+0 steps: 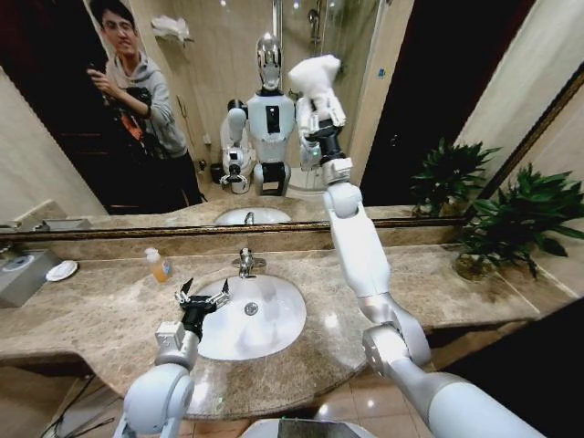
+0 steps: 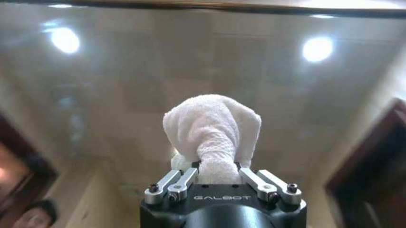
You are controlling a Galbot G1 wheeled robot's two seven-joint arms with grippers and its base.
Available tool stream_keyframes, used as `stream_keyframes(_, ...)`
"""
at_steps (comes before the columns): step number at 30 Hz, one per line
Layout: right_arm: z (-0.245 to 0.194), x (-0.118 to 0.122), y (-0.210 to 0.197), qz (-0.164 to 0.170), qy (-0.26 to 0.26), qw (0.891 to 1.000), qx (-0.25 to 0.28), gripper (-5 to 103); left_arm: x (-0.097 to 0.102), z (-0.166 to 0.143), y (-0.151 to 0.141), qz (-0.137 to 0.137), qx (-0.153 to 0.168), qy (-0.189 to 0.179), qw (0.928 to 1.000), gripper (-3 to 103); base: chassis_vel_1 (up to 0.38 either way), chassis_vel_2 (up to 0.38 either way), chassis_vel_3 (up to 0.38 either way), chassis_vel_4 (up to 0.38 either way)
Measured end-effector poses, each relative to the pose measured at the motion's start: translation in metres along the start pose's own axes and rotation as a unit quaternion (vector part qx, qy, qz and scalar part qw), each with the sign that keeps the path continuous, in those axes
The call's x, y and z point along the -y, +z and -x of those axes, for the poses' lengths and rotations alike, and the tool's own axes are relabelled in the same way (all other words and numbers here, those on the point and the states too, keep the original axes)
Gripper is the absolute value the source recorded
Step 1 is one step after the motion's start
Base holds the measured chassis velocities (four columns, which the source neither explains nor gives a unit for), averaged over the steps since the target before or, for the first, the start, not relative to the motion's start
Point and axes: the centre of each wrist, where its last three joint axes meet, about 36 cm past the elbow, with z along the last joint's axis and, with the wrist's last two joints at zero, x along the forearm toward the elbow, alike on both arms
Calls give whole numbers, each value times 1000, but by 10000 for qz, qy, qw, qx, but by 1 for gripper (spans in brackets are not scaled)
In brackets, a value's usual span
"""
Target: Pick up the towel from the sink counter and wipe the mirror surface.
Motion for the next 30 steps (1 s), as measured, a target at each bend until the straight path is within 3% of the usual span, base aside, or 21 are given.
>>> stream_keyframes(1, 0, 0, 0, 0, 0, 10000, 0, 19, 0, 0, 0, 0, 0, 0, 10000, 100, 0, 0, 0, 0)
stream_keyframes(3, -2, 23, 3, 53, 304, 9995, -41, 19, 0, 0, 0, 0, -1, -1, 10000, 100, 0, 0, 0, 0)
stream_keyframes(5, -8, 66, 13, 20, 802, 9967, -120, 19, 0, 0, 0, 0, -1, -1, 10000, 100, 0, 0, 0, 0)
stream_keyframes(8, -16, 86, 22, -2, 974, 9951, -190, 19, 0, 0, 0, 0, -1, 0, 10000, 100, 0, 0, 0, 0)
stream_keyframes(10, -20, 86, 27, 16, 993, 9948, -214, 19, 0, 0, 0, 0, 0, 0, 10000, 100, 0, 0, 0, 0)
stream_keyframes(12, -26, 80, 31, 63, 974, 9950, -229, 19, 0, 0, 0, 0, -1, 0, 10000, 100, 0, 0, 0, 0)
stream_keyframes(17, -47, 28, 41, 302, 494, 9982, -174, 19, 0, 0, 0, 0, 0, 1, 10000, 100, 0, 0, 0, 0)
stream_keyframes(22, -79, -12, 58, 11, -490, 9988, -63, 19, 0, 0, 0, 0, 0, -1, 10000, 100, 0, 0, 0, 0)
stream_keyframes(25, -90, -18, 75, -270, -817, 9963, -28, 19, 0, 0, 0, 0, 0, -1, 10000, 100, 0, 0, 0, 0)
stream_keyframes(30, -106, -18, 89, -314, -837, 9960, -71, 19, 0, 0, 0, 0, 0, 0, 10000, 100, 0, 0, 0, 0)
